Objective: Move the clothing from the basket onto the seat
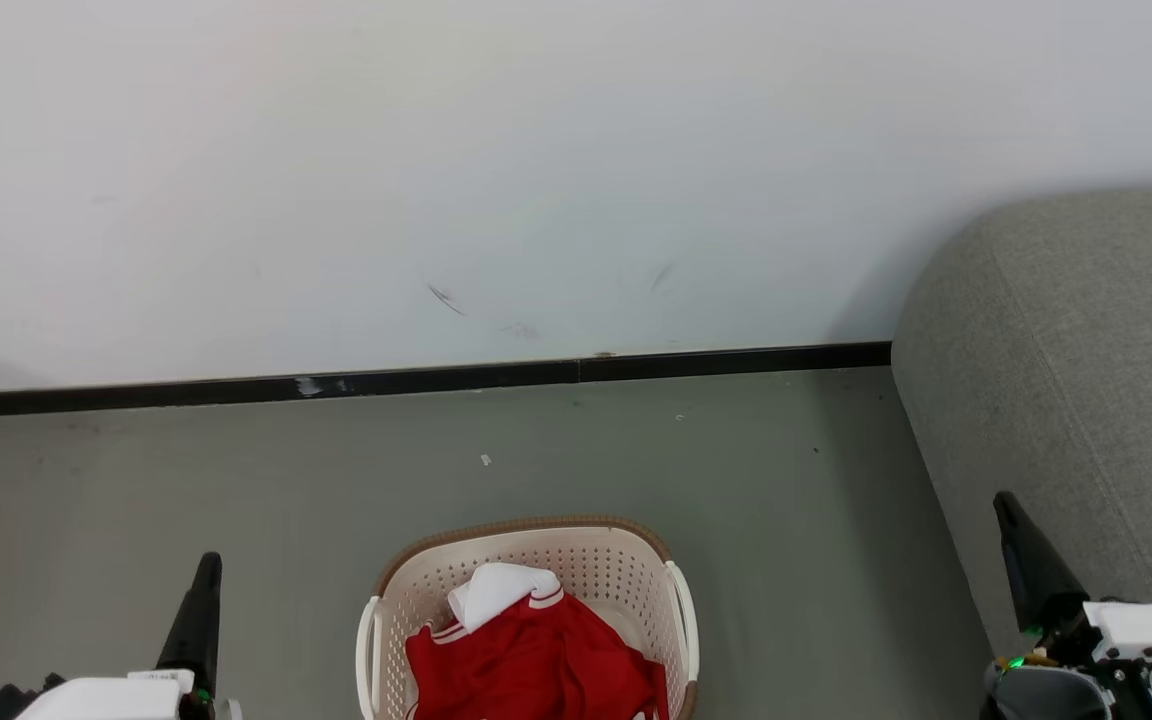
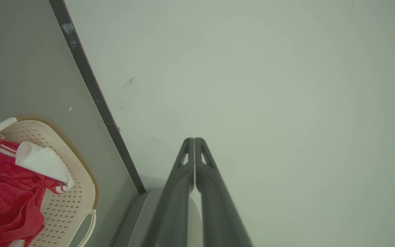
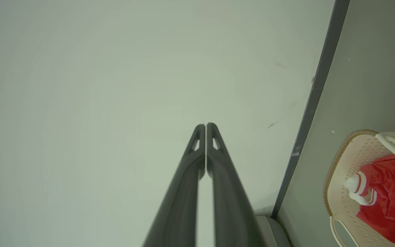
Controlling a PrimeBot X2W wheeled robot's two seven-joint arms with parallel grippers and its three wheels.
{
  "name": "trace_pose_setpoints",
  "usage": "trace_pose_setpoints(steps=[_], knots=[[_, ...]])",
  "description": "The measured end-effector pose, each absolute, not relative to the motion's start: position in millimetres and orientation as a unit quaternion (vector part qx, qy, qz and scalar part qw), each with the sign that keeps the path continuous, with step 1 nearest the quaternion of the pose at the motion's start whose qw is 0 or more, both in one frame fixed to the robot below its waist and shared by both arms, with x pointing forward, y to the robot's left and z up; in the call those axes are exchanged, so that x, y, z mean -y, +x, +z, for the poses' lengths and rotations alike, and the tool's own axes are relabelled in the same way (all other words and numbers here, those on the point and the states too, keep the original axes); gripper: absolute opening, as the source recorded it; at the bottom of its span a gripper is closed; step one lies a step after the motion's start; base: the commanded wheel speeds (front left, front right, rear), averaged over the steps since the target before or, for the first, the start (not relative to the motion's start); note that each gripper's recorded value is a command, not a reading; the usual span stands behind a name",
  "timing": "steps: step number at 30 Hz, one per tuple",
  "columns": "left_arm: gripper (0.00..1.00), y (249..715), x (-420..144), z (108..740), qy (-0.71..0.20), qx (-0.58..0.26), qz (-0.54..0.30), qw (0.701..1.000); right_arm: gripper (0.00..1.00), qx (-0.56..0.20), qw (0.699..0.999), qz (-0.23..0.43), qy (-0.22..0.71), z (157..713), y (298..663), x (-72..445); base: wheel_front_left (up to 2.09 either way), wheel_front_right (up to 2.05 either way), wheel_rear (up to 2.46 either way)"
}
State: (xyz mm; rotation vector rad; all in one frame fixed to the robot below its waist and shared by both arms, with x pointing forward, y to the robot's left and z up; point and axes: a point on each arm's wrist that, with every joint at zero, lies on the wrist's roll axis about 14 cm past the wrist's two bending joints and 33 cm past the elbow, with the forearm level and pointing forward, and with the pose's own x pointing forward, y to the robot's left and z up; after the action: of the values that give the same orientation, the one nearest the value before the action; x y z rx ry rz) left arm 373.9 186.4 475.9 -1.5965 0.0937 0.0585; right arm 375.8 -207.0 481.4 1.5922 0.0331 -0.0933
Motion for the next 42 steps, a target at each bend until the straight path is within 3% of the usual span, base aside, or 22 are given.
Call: trace_pose_setpoints(steps=[1,2,8,16,24,42], knots=[[0.0,373.9,-186.4,475.9,-0.716,-0.042,0.026,0.697,0.0,-0.015,0.698,-0.042,0.714,481.4,375.8,207.0,0.0,0.0,0.0],[1.0,371.9,-185.1,471.3,-0.717,-0.047,0.031,0.694,1.0,-0.02,0.697,-0.046,0.715,477.0,374.0,206.1,0.0,0.0,0.0],[1.0,350.5,-173.3,435.8,-0.728,-0.087,0.068,0.677,1.0,-0.06,0.682,-0.09,0.723,437.5,350.4,198.1,0.0,0.0,0.0],[1.0,351.4,-176.8,438.5,-0.723,-0.076,0.072,0.682,1.0,-0.056,0.687,-0.088,0.719,440.3,351.8,197.3,0.0,0.0,0.0],[1.0,353.7,-179.3,444.5,-0.706,-0.066,0.07,0.702,1.0,-0.053,0.718,-0.078,0.689,447.7,356.4,193.7,0.0,0.0,0.0],[1.0,357.4,-197.3,456.7,-0.612,-0.043,0.068,0.787,1.0,-0.052,0.819,-0.044,0.57,462.6,366.9,187.6,0.0,0.0,0.0]])
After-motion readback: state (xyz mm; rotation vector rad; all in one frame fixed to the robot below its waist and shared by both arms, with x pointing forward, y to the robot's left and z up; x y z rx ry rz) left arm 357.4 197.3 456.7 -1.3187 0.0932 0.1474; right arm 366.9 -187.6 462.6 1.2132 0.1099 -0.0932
